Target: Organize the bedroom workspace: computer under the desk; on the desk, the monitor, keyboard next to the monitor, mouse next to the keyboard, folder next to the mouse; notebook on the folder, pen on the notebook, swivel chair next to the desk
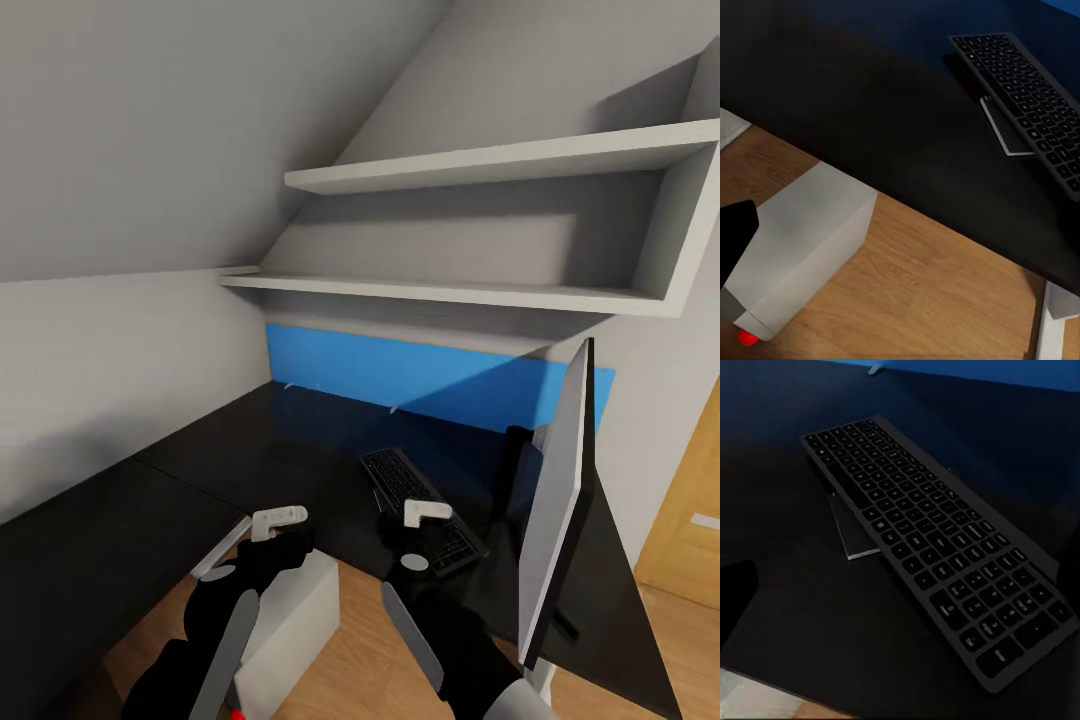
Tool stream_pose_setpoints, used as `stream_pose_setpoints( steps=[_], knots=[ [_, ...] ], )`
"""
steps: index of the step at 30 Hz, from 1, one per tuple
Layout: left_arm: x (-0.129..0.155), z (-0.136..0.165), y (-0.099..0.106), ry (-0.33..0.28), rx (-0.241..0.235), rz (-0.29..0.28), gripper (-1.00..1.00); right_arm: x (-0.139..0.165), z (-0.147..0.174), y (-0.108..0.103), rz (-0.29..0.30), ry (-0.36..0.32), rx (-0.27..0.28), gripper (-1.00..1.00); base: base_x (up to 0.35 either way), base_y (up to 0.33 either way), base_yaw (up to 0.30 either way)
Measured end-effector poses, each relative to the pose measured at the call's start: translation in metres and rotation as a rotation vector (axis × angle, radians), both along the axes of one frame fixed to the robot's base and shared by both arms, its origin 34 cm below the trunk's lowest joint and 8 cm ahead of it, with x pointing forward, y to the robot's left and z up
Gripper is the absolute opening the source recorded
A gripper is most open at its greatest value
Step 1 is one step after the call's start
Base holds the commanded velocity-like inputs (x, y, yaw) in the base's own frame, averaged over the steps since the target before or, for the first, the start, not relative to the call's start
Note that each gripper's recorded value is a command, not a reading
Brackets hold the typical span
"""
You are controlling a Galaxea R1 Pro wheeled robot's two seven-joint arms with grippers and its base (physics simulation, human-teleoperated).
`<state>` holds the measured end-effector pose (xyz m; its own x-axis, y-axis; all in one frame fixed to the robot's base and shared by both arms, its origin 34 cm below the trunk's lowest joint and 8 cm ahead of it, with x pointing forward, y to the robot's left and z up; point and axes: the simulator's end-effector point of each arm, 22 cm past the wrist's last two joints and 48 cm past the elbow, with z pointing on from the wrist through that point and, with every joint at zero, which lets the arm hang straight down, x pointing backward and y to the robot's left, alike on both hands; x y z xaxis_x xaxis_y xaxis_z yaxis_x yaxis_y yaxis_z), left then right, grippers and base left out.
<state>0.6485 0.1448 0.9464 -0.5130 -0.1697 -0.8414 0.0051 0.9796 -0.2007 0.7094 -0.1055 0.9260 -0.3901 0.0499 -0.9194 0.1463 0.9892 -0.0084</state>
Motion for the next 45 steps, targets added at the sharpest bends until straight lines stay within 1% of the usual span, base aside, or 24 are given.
stream_pose_setpoints(
  steps=[3,4,7,8,9,10,14,15,16,17,19,20,23,36,45],
  knots=[
    [0.000,0.000,0.000,-0.001,0.000,0.001,1.00,0.000,-0.011,0.008,0.041,0.022,0.006,1.00,0.000,0.000,0.000],
    [0.000,0.000,0.001,-0.001,0.000,0.002,1.00,0.000,-0.017,0.012,0.064,0.032,0.012,1.00,0.000,0.000,0.000],
    [0.001,0.000,0.004,0.000,-0.002,0.009,1.00,0.004,-0.021,0.019,0.098,0.041,0.026,1.00,0.000,0.000,0.000],
    [0.001,0.000,0.005,0.000,-0.003,0.013,1.00,0.007,-0.020,0.021,0.108,0.039,0.031,1.00,0.000,0.000,0.000],
    [0.002,0.000,0.011,0.001,-0.008,0.027,1.00,0.023,-0.012,0.022,0.127,0.020,0.041,1.00,0.000,0.000,0.000],
    [0.002,0.000,0.013,0.001,-0.010,0.032,1.00,0.031,-0.009,0.021,0.128,0.013,0.045,1.00,0.000,0.000,0.000],
    [0.003,0.000,0.018,0.000,-0.014,0.044,1.00,0.057,-0.005,0.006,0.100,0.006,0.071,1.00,0.000,0.000,0.000],
    [0.003,0.000,0.020,0.000,-0.015,0.048,1.00,0.066,-0.006,-0.001,0.083,0.008,0.093,1.00,0.000,0.000,0.000],
    [0.003,0.000,0.021,-0.001,-0.016,0.049,1.00,0.069,-0.007,-0.004,0.077,0.009,0.106,1.00,0.000,0.000,0.000],
    [0.003,0.001,0.022,-0.001,-0.016,0.051,1.00,0.076,-0.006,-0.007,0.070,-0.004,0.139,1.00,0.000,0.000,0.000],
    [0.003,0.001,0.022,-0.001,-0.017,0.052,1.00,0.080,-0.003,-0.009,0.066,-0.022,0.152,1.00,0.000,0.000,0.000],
    [0.004,0.001,0.022,-0.001,-0.017,0.052,1.00,0.082,0.000,-0.012,0.057,-0.038,0.161,1.00,0.000,0.000,0.000],
    [0.003,0.000,0.022,0.000,-0.017,0.053,1.00,0.085,0.001,-0.019,0.031,-0.051,0.175,1.00,0.000,0.000,0.000],
    [0.003,0.001,0.021,-0.002,-0.018,0.050,1.00,0.085,0.002,-0.019,0.025,-0.056,0.181,1.00,0.007,0.004,0.000],
    [0.004,0.002,0.021,-0.005,-0.020,0.050,1.00,0.085,0.001,-0.020,0.023,-0.056,0.182,1.00,0.143,0.130,0.000]
  ],
)
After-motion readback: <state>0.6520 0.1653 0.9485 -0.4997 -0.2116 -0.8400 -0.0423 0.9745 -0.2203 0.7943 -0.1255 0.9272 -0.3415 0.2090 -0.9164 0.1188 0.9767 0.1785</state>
